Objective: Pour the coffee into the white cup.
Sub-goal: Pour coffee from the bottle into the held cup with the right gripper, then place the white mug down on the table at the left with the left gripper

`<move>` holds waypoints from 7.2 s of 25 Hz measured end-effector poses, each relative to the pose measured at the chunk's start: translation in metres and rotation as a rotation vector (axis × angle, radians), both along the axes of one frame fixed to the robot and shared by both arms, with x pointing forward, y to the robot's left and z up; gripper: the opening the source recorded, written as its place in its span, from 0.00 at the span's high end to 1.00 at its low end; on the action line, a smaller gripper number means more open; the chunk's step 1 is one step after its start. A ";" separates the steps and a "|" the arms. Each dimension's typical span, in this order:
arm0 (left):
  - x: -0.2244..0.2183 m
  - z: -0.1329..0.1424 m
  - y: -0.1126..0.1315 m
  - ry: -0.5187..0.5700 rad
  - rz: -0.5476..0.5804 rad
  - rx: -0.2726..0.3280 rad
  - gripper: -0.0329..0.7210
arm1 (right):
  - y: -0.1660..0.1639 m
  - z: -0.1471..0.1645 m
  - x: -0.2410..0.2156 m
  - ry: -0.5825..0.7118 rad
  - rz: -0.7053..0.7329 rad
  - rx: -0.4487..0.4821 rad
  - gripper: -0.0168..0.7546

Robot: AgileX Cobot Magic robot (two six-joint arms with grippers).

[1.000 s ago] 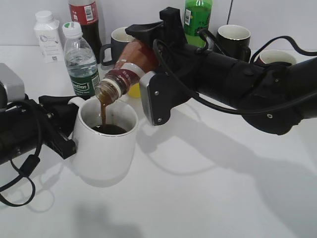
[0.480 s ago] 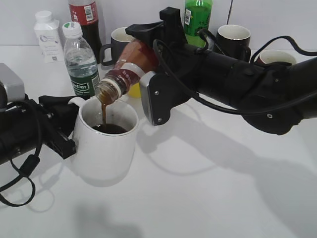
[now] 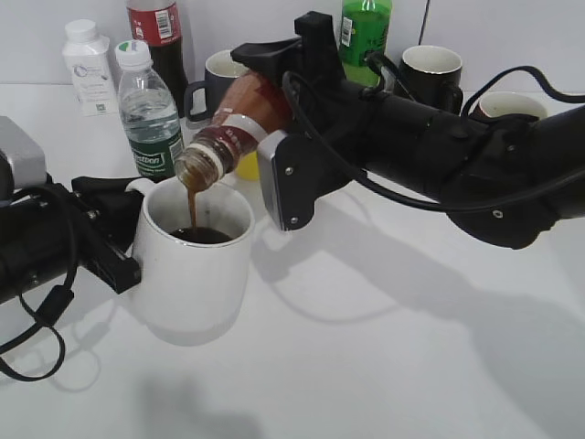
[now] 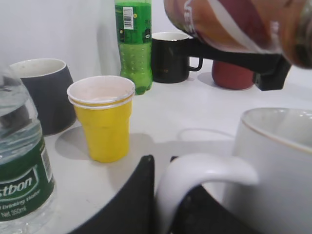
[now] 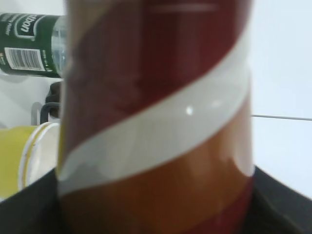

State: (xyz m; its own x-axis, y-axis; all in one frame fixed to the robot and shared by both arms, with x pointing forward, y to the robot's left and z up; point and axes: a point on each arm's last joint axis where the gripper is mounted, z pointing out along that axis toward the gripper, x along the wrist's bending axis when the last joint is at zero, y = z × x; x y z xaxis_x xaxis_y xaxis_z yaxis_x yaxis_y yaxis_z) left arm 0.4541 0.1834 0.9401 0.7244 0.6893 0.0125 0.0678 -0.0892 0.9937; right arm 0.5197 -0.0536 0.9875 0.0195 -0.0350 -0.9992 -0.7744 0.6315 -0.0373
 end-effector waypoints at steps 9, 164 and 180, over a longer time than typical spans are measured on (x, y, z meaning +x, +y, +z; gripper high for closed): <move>0.000 0.000 0.000 0.000 0.000 0.000 0.87 | 0.000 0.001 0.000 -0.007 0.002 0.005 0.29; 0.178 -0.049 0.131 -0.067 0.730 -0.116 0.81 | -0.030 -0.018 0.015 1.076 -0.408 1.108 0.29; 0.178 -0.049 0.131 -0.065 0.733 -0.121 0.66 | -0.030 -0.018 0.015 1.075 -0.408 1.109 0.29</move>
State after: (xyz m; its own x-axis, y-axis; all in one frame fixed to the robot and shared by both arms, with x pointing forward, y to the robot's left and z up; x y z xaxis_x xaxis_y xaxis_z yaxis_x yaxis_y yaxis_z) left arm 0.6324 0.3145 0.8908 0.0786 0.9946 -0.0673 0.0088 0.0668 0.9977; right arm 0.5350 -0.0831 0.9694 -0.5071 0.8586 -0.0752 0.0834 0.1357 0.9872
